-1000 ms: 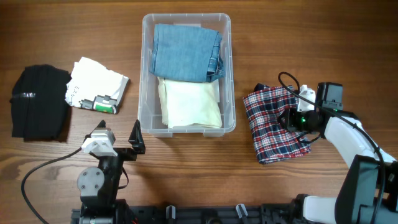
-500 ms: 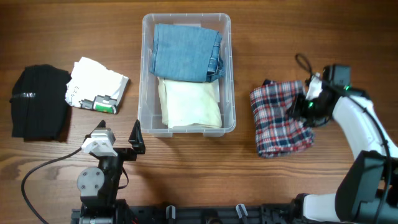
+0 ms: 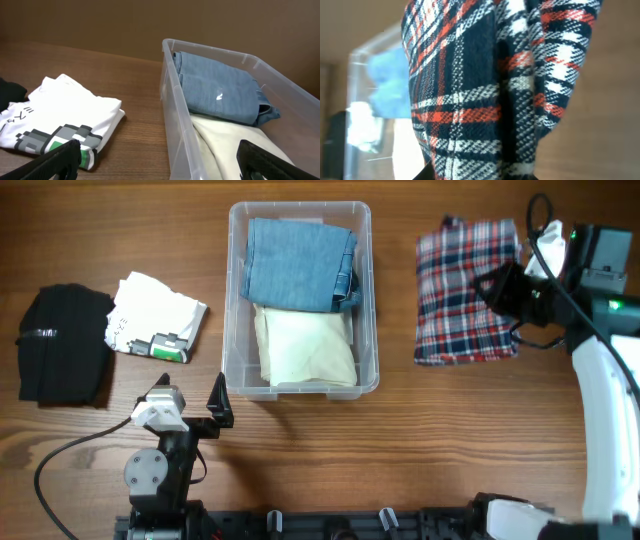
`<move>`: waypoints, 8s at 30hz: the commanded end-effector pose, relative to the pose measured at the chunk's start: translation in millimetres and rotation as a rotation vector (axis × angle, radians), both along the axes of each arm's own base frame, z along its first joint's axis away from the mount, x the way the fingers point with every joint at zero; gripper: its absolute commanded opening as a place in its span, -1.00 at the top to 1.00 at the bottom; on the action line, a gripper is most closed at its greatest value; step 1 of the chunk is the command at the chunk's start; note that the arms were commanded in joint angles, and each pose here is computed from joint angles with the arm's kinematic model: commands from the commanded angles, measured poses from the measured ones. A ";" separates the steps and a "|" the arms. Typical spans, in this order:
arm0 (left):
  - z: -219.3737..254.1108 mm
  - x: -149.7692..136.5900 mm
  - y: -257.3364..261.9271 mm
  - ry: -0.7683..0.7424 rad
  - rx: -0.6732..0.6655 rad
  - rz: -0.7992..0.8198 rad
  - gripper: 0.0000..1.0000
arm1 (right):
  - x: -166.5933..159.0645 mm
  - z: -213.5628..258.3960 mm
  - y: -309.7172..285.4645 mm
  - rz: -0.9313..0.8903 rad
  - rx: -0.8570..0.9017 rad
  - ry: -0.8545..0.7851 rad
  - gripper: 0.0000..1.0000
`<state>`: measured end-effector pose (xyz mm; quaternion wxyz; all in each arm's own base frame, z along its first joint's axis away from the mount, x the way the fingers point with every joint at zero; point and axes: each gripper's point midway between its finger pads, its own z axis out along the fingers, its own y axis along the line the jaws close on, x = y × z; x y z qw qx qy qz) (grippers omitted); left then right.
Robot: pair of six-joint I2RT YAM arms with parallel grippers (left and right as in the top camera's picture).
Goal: Pack container
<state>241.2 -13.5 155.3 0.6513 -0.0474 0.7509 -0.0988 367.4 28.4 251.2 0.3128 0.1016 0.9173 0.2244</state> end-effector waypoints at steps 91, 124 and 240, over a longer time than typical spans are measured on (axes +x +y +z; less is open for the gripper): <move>-0.7 -0.1 -0.8 -0.005 0.023 -0.006 -1.00 | 67.9 -77.8 28.2 0.107 -0.495 0.105 -0.99; -0.7 -0.1 -0.8 -0.005 0.023 -0.006 -1.00 | 73.1 -77.1 -33.4 -0.032 -0.486 0.133 -0.99; -0.7 -0.1 -0.8 -0.005 0.023 -0.006 -0.99 | 73.1 -77.3 -33.4 -0.032 -0.486 0.133 -0.99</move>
